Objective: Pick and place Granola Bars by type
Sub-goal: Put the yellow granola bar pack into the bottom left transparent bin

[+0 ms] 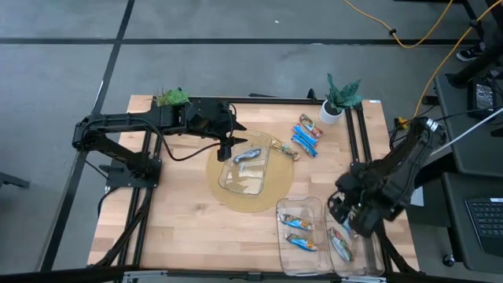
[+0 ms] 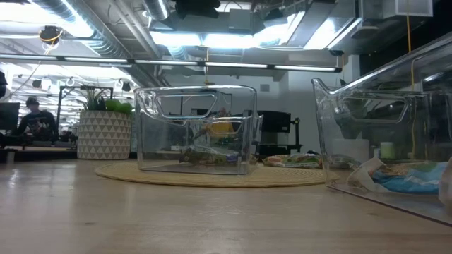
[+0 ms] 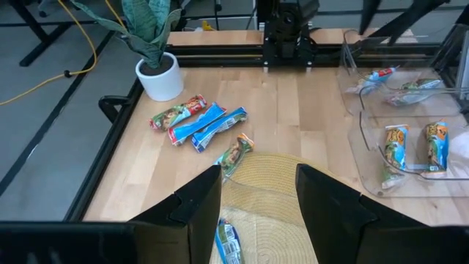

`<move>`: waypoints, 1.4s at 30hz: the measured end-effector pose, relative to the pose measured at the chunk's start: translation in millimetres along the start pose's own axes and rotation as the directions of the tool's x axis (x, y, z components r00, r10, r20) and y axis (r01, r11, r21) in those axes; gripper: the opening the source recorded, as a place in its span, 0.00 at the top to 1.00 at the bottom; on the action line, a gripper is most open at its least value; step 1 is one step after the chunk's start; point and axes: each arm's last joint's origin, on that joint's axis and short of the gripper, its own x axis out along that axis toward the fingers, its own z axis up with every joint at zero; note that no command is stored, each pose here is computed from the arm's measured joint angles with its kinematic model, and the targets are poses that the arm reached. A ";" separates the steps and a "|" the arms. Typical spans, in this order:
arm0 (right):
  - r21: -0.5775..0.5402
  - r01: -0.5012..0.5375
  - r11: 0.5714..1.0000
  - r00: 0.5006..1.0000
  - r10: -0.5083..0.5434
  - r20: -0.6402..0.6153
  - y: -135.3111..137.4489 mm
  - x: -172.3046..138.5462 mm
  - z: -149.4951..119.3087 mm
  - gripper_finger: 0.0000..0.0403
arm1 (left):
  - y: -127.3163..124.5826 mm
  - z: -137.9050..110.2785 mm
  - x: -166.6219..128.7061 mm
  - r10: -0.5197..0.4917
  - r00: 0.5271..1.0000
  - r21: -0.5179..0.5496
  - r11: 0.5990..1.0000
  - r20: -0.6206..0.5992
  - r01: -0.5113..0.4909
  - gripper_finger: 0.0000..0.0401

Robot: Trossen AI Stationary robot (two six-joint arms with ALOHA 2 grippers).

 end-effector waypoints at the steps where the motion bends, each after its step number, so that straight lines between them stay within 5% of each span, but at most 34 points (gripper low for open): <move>1: -0.008 -0.002 1.000 1.000 0.002 0.006 -2.5 -0.3 6.6 0.45 | 0.0 0.0 0.0 0.000 1.000 0.000 1.000 0.000 0.000 0.58; 16: -0.160 -0.043 0.986 0.986 0.067 0.150 -36.6 6.1 103.9 0.45 | -2.7 -3.9 -0.8 -0.072 0.997 -0.019 0.997 -0.039 0.071 0.58; 26: -0.325 -0.100 0.940 0.988 0.134 0.081 -59.9 22.1 150.4 0.45 | 0.0 -3.5 -0.7 0.023 0.999 -0.076 0.997 -0.040 -0.026 0.58; 42: -0.381 0.011 0.925 0.999 0.010 0.052 -116.3 46.8 196.5 0.45 | 3.8 -3.4 -1.0 0.153 0.987 -0.192 0.968 -0.044 -0.159 0.58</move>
